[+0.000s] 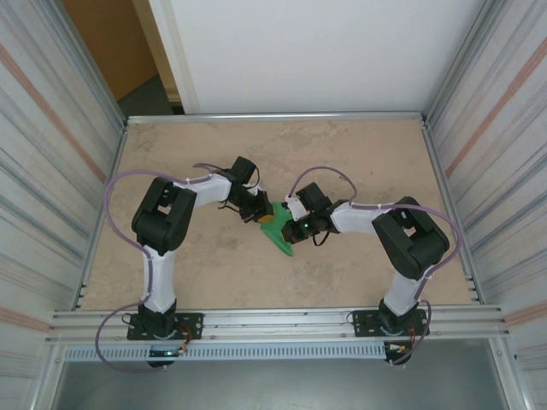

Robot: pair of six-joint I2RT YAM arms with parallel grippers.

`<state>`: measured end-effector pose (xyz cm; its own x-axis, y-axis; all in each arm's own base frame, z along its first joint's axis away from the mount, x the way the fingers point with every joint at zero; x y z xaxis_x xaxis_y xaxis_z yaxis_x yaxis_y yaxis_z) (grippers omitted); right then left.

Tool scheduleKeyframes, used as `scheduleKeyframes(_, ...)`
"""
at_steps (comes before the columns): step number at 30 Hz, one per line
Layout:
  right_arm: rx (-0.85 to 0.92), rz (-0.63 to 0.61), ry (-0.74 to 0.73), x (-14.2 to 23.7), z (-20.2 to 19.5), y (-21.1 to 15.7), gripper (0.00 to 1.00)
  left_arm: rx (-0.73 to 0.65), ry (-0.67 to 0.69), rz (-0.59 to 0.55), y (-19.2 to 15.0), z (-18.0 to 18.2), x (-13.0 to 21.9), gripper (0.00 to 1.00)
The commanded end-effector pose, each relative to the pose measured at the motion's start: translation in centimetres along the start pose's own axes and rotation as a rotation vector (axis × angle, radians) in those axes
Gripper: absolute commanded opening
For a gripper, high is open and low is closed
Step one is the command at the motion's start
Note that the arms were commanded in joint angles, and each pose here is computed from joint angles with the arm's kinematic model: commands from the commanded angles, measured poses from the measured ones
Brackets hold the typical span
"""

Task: Fold a paper plane with a square sheet of paper (pick it up from the middle)
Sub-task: Third fold the triangle at the center of the table.

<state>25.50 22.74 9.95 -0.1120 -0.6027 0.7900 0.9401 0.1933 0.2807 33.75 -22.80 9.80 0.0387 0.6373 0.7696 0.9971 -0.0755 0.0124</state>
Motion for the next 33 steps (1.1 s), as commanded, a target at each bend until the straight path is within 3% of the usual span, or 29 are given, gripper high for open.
scheduleKeyframes(1,-0.024,0.003,-0.009,0.3,0.1,0.5,0.0,0.004,0.033,0.034,-0.2,0.5,-0.7,0.11)
scheduleKeyframes(9,-0.035,0.024,0.047,1.5,1.1,0.2,0.0,0.004,0.033,0.035,-0.1,0.5,-0.8,0.11)
scheduleKeyframes(33,-0.049,0.025,-0.03,0.7,0.3,0.5,0.0,0.003,0.026,0.037,0.1,0.2,-0.7,0.1)
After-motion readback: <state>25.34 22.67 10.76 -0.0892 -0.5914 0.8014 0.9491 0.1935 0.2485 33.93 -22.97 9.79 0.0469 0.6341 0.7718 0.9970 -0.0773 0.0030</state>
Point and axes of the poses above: each hand's point on the last joint's axis, 136 mm out from that joint toward the fingers, its own x axis back along the fingers, its own z axis along the line the jaws close on, y = z × x, the point moved 10 cm from there along x, back along the fingers, and after that the axes turned 12 degrees about -x, right-handed, at the moved point
